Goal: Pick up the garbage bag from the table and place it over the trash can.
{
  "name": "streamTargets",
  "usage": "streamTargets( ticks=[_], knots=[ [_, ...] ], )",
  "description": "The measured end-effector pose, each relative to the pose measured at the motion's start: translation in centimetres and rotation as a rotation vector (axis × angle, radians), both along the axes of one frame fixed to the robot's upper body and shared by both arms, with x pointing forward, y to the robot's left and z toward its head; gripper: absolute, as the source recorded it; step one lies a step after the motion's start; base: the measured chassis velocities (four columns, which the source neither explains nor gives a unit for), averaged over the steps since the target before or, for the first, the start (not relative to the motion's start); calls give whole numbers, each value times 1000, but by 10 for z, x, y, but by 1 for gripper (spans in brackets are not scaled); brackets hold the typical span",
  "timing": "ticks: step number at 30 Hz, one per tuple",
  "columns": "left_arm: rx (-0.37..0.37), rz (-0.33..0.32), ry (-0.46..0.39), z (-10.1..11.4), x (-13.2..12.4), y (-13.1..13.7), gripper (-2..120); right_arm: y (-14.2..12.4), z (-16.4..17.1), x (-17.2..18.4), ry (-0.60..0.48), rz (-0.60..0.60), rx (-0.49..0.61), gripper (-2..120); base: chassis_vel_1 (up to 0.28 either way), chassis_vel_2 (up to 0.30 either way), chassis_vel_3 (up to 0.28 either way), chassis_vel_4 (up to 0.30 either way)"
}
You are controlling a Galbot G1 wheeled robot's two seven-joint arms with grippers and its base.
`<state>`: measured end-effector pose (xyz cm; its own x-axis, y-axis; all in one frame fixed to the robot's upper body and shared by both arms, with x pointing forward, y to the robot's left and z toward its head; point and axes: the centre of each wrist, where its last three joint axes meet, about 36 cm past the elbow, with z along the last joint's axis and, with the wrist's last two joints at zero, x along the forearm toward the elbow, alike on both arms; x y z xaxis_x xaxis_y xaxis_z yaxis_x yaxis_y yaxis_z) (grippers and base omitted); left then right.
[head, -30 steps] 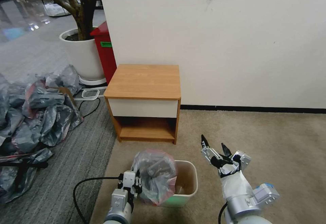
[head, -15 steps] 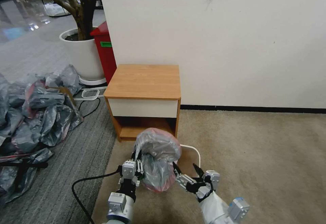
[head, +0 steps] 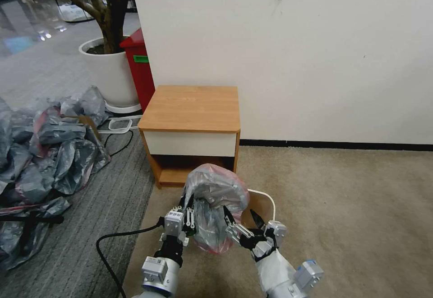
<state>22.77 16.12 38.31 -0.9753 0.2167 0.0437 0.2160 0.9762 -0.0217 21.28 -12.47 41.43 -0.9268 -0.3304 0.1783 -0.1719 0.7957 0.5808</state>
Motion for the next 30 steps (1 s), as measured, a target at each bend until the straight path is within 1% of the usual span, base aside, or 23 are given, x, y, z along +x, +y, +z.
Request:
streamTargets(
  ticks=[1,2,3,4,5,6,7,9,10,12,13,16,17,20,21,25,26,27,28,30],
  knots=[
    [-2,-2,0,0,0,0,9,1,0,2,0,-5,0,96,0,0,0,0],
    [-9,-2,1,1,0,-1,9,2,0,5,0,-13,-1,90,0,0,0,0],
    [-9,-2,1,1,0,-1,9,2,0,5,0,-13,-1,90,0,0,0,0],
    [-16,-2,3,1,0,-1,9,3,0,6,-1,-15,-1,88,0,0,0,0],
    [-24,-1,6,1,-1,-2,9,3,-1,6,-2,-16,-2,84,0,0,0,0],
    [-40,1,17,1,-1,-3,9,3,-1,7,-2,-16,-2,77,0,0,0,0],
    [-40,1,17,1,-1,-3,9,3,-1,7,-2,-16,-2,77,0,0,0,0],
    [-65,5,34,2,-1,-4,9,3,-2,6,0,-16,-2,65,0,0,0,0],
    [-65,5,34,2,-1,-4,9,3,-2,6,0,-16,-2,65,0,0,0,0],
    [-84,6,45,2,-1,-5,9,3,-3,6,-1,-17,-4,56,0,0,0,0],
    [-84,6,45,2,-1,-5,9,3,-3,6,-1,-17,-4,56,0,0,0,0],
    [-104,9,57,2,-1,-7,9,2,-4,6,-9,-23,-11,42,0,0,0,0],
    [-104,9,57,2,-1,-7,9,2,-4,6,-9,-23,-11,42,0,0,0,0],
    [-111,9,59,2,-1,-8,9,1,-4,8,-23,-27,-26,25,0,0,0,0],
    [-111,9,59,2,-1,-8,9,1,-4,8,-23,-27,-26,25,0,0,0,0],
    [-108,13,63,1,-1,-8,9,-2,3,9,-65,-36,-60,7,0,0,0,0],
    [-108,13,63,1,-1,-8,9,-2,3,9,-65,-36,-60,7,0,0,0,0],
    [-106,15,64,1,-1,-7,9,-4,9,10,-85,-41,-71,3,0,0,0,0],
    [-105,17,64,1,-1,-7,9,-6,14,10,-100,-44,-79,0,0,0,0,0],
    [-105,18,65,1,-1,-6,9,-8,20,11,-113,-47,-86,0,0,0,0,0]
  ],
)
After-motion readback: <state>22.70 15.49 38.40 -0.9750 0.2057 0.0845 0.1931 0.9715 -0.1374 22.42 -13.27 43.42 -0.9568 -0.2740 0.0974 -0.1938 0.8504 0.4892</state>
